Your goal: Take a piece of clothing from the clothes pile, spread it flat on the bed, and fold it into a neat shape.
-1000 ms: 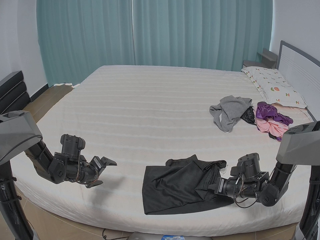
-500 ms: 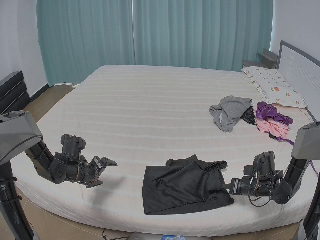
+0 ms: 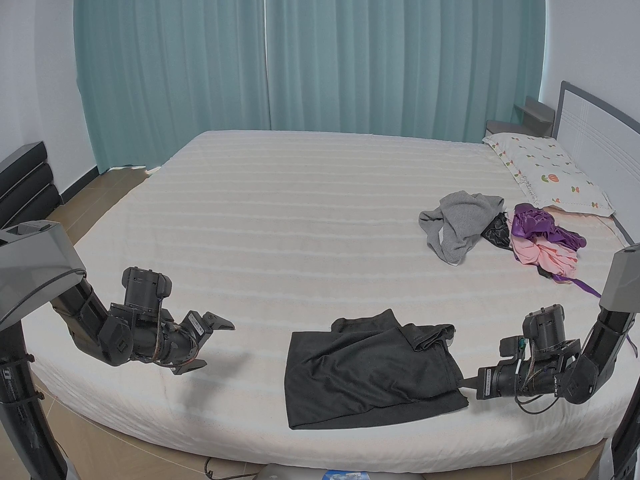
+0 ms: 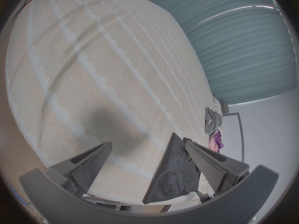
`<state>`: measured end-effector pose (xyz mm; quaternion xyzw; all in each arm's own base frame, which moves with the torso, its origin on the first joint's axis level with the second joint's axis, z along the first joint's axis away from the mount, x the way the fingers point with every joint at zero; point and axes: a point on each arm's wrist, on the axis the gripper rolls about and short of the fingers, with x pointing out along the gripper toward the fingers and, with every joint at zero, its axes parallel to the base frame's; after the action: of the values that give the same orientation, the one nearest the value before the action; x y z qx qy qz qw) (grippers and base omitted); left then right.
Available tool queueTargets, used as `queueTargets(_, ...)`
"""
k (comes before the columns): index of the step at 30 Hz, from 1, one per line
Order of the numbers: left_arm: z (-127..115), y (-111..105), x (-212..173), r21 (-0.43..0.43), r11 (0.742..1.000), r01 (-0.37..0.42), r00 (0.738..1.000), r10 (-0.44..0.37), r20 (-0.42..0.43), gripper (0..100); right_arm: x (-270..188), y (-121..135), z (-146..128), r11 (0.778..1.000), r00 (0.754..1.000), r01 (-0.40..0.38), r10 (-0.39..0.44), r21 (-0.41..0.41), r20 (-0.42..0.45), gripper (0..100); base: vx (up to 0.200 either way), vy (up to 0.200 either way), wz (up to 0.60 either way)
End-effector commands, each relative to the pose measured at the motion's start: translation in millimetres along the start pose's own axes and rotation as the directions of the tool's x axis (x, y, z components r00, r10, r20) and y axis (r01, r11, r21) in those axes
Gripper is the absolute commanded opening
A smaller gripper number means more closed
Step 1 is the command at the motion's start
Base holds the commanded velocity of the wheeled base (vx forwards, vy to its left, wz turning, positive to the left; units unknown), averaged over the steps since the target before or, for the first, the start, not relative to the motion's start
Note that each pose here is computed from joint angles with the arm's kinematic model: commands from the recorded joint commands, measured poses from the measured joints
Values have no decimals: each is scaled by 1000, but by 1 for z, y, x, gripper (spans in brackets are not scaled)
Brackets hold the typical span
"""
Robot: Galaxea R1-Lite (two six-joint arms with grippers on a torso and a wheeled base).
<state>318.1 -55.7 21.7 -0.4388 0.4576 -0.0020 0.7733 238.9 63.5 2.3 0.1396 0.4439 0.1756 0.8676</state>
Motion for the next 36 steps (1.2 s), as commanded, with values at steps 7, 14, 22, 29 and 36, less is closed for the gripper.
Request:
queueTargets(7,1,0,0,-5,1000,1,1000,-1,4,100,-5,-7,4,998,998,34,-38,-61,-56,0,0,0,0)
queueTargets(14,1,0,0,-5,1000,1,1000,-1,4,100,-3,-6,7,997,994,41,-47,-68,-94,0,0,0,0)
queueTargets(22,1,0,0,-5,1000,1,1000,-1,4,100,2,-18,15,995,996,44,-50,-88,-74,100,0,0,0)
queueTargets(29,1,0,0,-5,1000,1,1000,-1,4,100,13,4,47,996,999,-28,30,-80,22,100,0,0,0)
queueTargets(36,1,1,0,-5,1000,-2,1000,2,6,100,40,47,67,982,989,-145,140,125,49,100,0,0,0)
